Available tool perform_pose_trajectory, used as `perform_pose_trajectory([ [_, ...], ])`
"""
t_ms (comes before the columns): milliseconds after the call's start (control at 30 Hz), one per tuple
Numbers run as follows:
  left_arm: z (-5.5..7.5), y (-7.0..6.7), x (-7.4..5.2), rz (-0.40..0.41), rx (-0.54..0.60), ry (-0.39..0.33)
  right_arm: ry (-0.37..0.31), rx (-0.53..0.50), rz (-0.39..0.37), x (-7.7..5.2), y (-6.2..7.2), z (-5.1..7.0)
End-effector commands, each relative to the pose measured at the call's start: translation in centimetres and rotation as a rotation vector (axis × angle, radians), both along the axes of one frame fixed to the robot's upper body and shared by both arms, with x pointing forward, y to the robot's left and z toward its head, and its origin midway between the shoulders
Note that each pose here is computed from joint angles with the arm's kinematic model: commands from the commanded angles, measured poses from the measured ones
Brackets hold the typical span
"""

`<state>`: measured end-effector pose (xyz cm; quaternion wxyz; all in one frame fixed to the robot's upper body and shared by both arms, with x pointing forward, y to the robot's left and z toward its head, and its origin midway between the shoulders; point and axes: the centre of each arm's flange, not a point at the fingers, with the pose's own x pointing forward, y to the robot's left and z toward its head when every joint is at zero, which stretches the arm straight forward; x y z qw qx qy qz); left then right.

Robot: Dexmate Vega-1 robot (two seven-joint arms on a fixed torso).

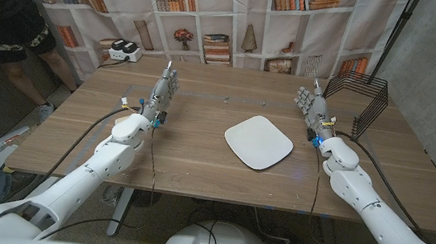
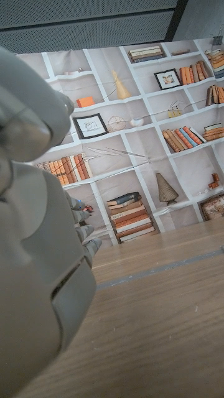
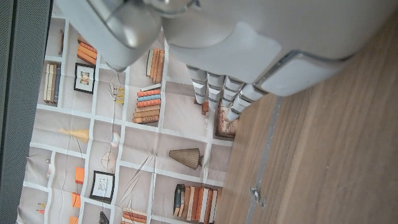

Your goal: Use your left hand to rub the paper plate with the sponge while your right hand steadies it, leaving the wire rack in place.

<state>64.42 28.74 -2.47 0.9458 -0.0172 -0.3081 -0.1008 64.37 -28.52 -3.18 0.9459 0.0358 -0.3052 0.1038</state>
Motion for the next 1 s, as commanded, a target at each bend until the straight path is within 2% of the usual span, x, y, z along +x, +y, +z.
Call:
perform_pose_trajectory([
  [33, 0.1, 0.2, -1.3, 0.001, -0.026, -0.033, -0.053, 0.023, 0.007, -1.6, 0.6, -0.7],
  [233, 0.4, 0.5, -1.8, -0.004, -0.020, -0.052, -0.086, 0.009, -0.011, -2.8, 0.7, -0.3],
  [500, 0.3, 1.0, -2.5, -0.003, 0.003, -0.066, -0.102, -0.007, -0.017, -3.3, 1.3, -0.1],
  [800, -0.9, 2.5, -3.8, 0.024, 0.014, -0.082, -0.097, -0.015, -0.031, -4.1, 1.7, -0.2],
  [1000, -1.3, 2.9, -4.6, 0.055, 0.025, -0.098, -0.100, -0.023, -0.032, -4.3, 1.7, -0.2],
])
